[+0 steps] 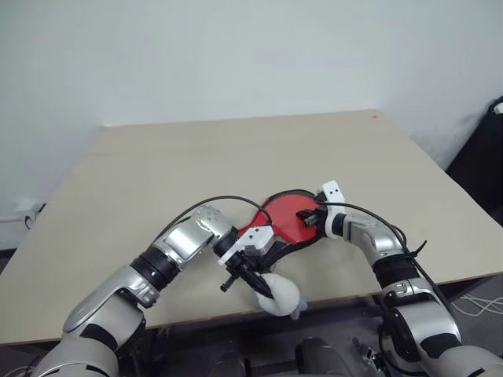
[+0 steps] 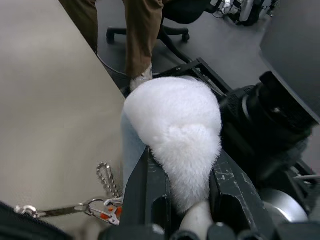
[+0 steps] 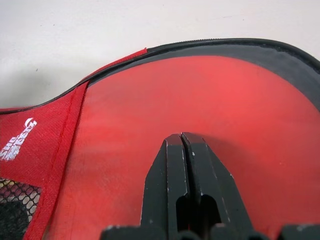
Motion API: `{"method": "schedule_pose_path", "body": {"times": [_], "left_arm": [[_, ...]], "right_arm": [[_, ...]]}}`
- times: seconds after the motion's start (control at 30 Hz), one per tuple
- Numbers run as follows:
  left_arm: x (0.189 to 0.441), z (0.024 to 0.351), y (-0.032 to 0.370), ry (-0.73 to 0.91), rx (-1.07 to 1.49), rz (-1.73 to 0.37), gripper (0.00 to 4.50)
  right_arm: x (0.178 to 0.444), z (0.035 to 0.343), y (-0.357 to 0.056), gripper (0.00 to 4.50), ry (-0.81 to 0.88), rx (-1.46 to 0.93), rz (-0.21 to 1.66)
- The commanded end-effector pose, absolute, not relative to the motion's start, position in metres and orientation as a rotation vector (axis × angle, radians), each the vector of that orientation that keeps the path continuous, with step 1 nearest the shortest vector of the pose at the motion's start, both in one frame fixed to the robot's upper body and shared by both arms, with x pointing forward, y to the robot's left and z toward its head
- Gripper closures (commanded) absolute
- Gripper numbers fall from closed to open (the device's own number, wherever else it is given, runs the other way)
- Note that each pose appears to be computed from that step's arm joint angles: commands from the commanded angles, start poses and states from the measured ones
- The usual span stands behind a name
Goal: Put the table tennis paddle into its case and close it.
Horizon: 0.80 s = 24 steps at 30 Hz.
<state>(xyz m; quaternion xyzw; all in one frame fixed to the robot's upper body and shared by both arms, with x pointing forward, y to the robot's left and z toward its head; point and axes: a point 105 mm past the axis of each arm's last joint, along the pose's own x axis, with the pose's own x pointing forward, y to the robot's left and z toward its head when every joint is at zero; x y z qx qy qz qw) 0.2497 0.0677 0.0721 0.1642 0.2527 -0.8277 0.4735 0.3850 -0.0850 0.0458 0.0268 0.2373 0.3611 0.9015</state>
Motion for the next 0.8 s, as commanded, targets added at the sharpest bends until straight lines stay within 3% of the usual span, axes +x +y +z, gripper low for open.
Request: {"method": "schedule_pose_path", "body": {"times": [0.03, 0.53, 0.8], "left_arm": [[0.247, 0.078, 0.075, 0.656, 0.424, -2.057, 4.09], [0.266, 0.068, 0.117, 0.812, 0.574, -1.942, 4.09], [0.267, 0.077, 0.102, 0.698, 0.492, -1.97, 4.09]], "right_arm": [[0.38, 0.036, -0.087, 4.5, 0.531, 0.05, 0.745], [0.378, 0.033, -0.083, 4.5, 0.539, 0.048, 0.763], [0.378, 0.032, -0.083, 4.5, 0.543, 0.045, 0.761]]}}
